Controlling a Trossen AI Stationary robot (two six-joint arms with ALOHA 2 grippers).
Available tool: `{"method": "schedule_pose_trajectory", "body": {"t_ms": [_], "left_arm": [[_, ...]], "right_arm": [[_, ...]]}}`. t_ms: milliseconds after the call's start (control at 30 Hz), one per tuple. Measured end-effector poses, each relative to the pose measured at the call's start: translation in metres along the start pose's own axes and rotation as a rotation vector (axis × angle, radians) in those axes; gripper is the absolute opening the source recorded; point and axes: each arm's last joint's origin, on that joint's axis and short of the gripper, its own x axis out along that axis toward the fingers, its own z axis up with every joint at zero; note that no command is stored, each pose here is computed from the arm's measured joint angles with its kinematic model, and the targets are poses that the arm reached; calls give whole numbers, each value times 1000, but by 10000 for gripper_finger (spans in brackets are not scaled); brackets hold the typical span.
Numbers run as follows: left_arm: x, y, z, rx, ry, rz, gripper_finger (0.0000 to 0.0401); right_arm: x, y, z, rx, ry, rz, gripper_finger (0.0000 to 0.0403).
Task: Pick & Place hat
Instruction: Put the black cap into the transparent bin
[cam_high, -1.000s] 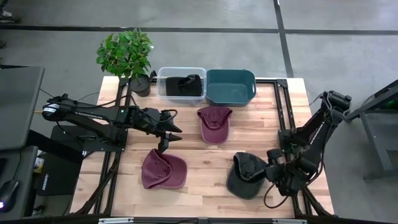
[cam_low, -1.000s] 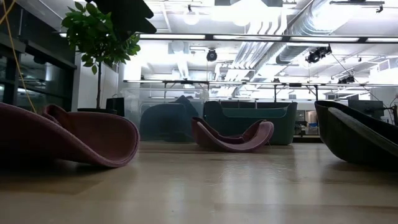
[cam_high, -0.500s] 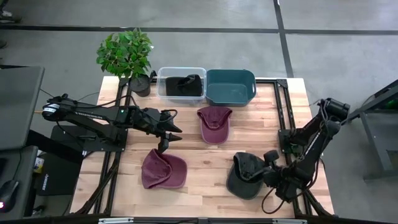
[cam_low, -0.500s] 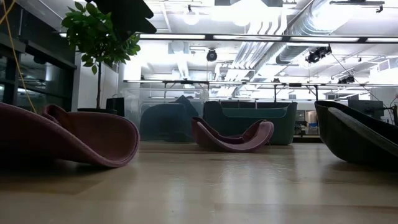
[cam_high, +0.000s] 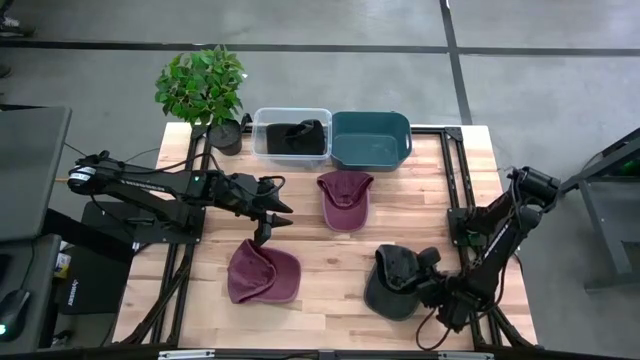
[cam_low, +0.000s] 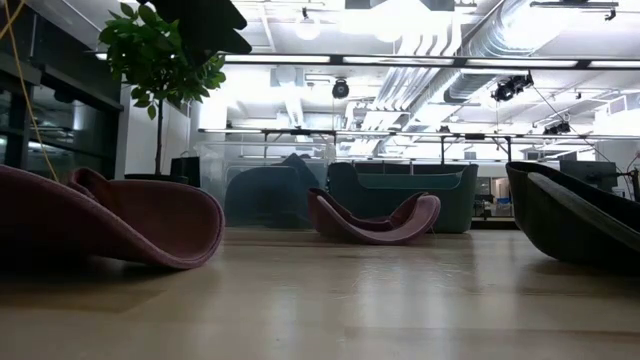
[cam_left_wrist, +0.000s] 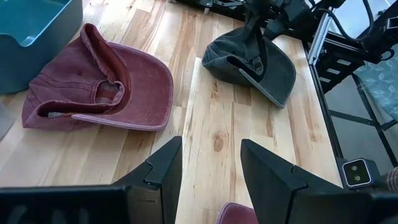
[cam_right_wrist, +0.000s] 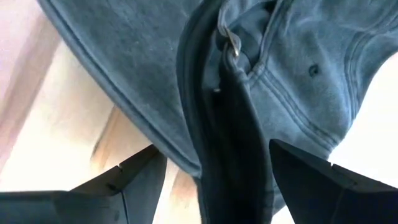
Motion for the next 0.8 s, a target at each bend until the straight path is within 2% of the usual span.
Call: {"method": "schedule_pose_trajectory", "body": {"t_ms": [200,467,633,800], "left_arm": [[0,0,0,0,0,-1,147],[0,0,0,0,0,-2,147],[0,0,0,0,1,-4,147],[0,0,0,0,1,-4,147]], "right_arm": [[1,-3,2,10,0,-12,254],[3,-5,3,20,4,-15,177],[2,-5,3,-37,4,-14,111],[3,-5,3,-66,17,5,20]]}}
